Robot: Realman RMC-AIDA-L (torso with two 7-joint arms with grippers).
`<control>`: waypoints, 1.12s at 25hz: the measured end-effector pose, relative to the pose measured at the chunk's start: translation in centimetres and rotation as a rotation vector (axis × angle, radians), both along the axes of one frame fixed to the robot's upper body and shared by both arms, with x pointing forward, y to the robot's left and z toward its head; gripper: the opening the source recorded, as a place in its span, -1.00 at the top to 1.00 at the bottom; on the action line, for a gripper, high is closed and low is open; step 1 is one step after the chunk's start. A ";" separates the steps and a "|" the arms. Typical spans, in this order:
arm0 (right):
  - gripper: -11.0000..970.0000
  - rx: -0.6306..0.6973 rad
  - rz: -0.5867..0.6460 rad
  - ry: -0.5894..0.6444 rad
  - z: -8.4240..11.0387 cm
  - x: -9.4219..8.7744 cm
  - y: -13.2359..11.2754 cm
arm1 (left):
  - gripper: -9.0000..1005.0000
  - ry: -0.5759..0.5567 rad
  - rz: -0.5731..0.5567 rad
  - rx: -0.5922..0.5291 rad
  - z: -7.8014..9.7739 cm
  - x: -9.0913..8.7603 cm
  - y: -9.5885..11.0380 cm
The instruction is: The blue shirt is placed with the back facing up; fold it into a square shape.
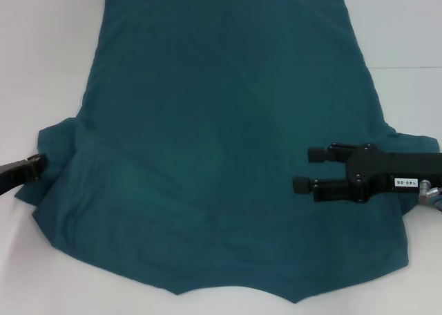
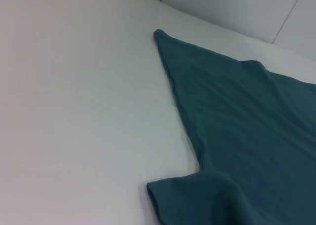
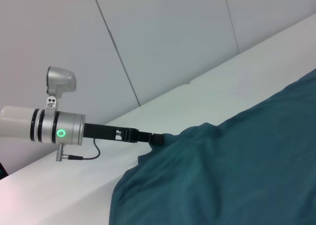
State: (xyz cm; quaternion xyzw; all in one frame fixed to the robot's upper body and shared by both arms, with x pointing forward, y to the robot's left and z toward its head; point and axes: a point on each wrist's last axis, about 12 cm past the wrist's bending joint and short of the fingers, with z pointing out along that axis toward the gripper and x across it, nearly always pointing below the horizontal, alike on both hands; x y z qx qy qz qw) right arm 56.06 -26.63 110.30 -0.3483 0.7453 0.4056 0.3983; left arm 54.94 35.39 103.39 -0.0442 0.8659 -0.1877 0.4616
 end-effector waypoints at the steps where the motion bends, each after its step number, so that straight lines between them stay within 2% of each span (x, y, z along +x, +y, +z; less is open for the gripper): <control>1: -0.91 0.001 0.001 0.000 0.0 0.0 0.0 | 0.61 0.002 0.000 0.000 0.0 0.0 0.0; 2: -0.91 0.002 0.002 0.000 0.0 0.0 0.0 | 0.70 0.002 0.001 0.000 0.0 0.0 0.0; 10: -0.91 0.006 0.004 0.000 -0.1 -0.1 0.2 | 0.98 -0.002 0.028 0.028 0.2 0.2 0.7; 19: -0.91 0.018 0.007 0.001 -0.1 -0.1 0.7 | 0.98 -0.010 0.115 0.115 0.9 0.8 2.8; 28: -0.91 0.021 0.008 0.001 -0.1 0.0 1.0 | 0.98 -0.031 0.139 0.162 1.7 2.1 3.1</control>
